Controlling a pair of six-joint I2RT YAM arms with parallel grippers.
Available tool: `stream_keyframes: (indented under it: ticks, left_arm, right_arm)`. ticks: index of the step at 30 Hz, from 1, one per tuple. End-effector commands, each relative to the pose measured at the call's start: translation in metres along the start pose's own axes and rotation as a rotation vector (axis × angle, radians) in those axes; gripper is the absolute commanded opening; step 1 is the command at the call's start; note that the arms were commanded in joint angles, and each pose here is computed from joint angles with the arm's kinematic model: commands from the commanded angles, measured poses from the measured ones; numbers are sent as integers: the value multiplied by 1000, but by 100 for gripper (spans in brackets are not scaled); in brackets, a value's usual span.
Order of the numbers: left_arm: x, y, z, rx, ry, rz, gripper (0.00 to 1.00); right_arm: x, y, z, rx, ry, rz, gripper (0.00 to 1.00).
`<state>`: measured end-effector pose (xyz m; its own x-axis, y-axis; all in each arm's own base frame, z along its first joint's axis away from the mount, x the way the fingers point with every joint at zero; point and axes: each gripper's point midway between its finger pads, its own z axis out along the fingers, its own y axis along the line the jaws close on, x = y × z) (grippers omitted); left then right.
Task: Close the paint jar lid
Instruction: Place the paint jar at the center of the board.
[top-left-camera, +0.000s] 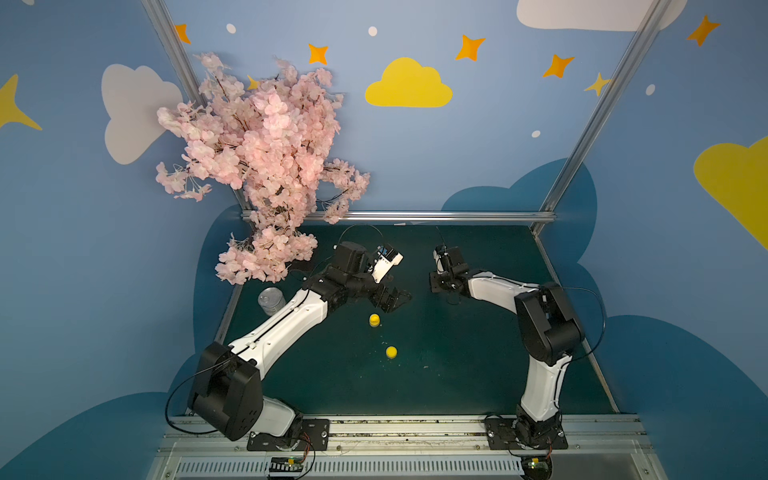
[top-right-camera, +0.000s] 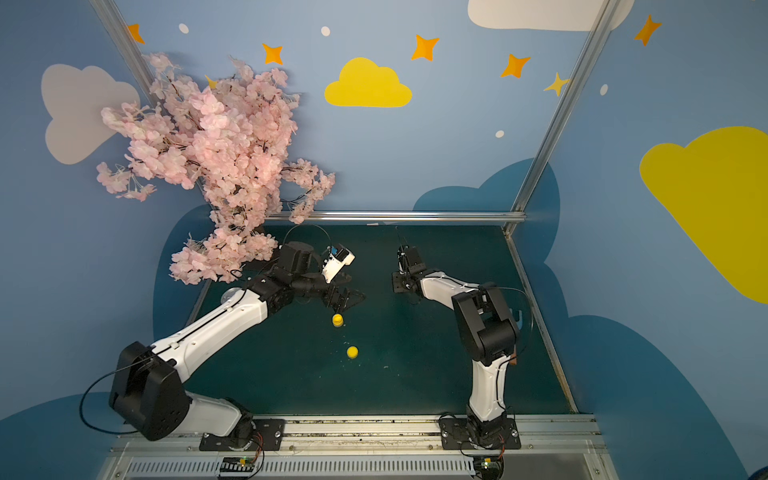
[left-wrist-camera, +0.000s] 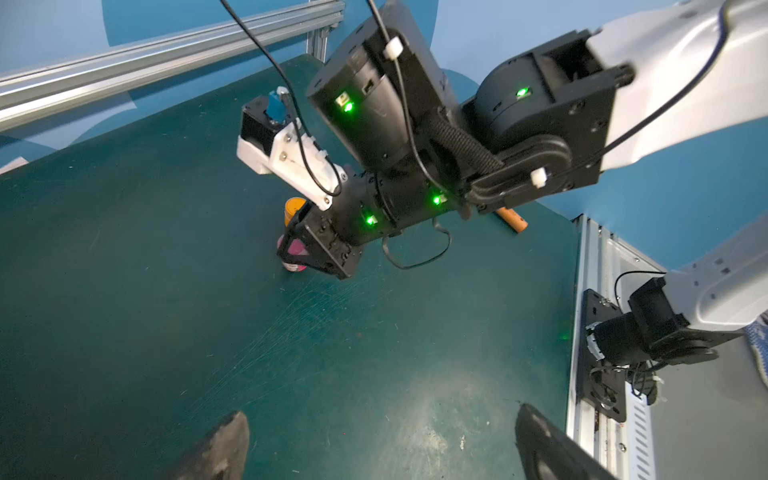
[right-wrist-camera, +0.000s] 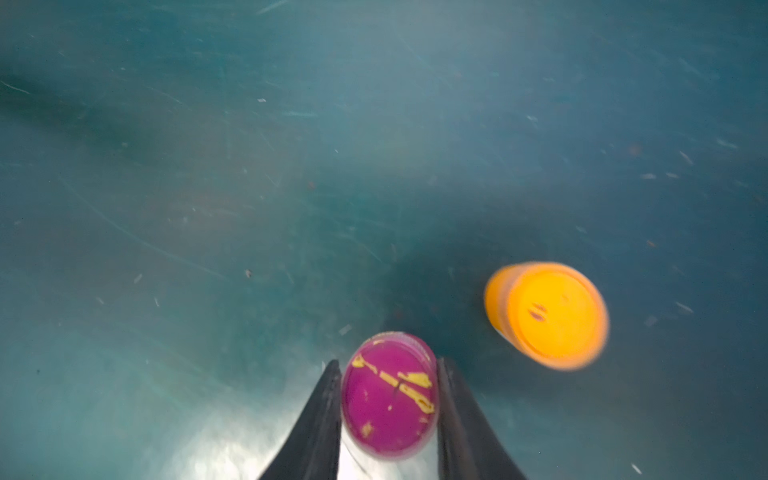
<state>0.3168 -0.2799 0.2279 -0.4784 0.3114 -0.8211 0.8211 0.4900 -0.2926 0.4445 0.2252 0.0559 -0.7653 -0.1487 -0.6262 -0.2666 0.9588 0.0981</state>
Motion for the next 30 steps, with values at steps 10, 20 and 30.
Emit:
stream_keyframes:
  ticks: [10,20,30]
  left_arm:
    - [-5,-3,-6,54,-15,-75,100]
    - [-8,-8,-8,80,-30,-79,100]
    - [-9,-13,-11,105,-36,-75,100]
  right_arm:
    - [-30,11,24,25,55,-5,0]
    - [-21,0,23,85,88,18,0]
    - [-19,-1,26,125,95,82,0]
